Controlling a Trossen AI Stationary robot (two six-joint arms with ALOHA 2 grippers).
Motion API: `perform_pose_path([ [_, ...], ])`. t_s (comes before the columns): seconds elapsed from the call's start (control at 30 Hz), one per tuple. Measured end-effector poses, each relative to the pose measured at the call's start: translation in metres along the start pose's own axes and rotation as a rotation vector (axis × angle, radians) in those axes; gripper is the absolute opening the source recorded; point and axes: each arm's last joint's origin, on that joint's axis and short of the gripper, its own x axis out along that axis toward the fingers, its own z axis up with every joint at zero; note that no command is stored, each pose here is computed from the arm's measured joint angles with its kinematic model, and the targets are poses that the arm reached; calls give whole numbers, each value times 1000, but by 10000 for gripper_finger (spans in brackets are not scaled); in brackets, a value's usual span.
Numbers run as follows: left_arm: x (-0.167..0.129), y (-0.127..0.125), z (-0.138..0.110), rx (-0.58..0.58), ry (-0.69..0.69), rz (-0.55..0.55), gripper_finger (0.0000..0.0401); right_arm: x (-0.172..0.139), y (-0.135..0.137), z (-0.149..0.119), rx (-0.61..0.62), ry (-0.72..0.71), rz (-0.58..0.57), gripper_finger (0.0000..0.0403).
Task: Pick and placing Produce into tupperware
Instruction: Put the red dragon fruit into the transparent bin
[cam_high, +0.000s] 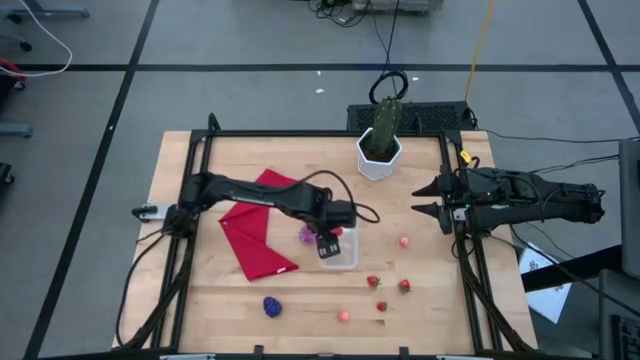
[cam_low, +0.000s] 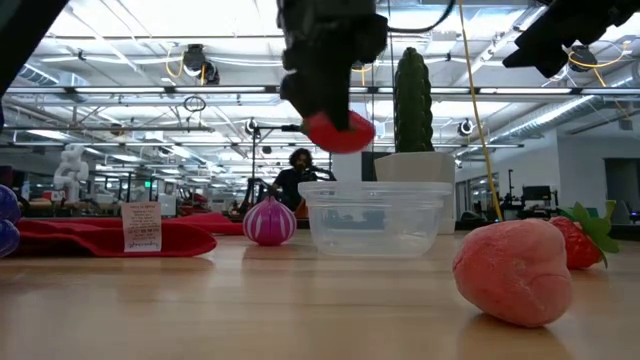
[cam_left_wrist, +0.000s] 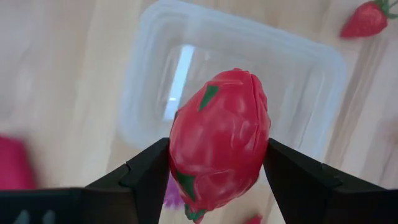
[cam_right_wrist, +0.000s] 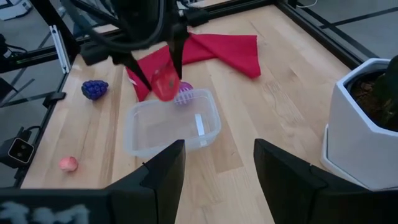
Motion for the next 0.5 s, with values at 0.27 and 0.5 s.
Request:
perform_pose_path([
  [0.27,31,-4,7,27,-4,-16,244,0,0,-1,-7,12,-3,185],
  [0.5,48,-3,5,25,56,-10,244,0,0,-2,-9,16,-7,185],
])
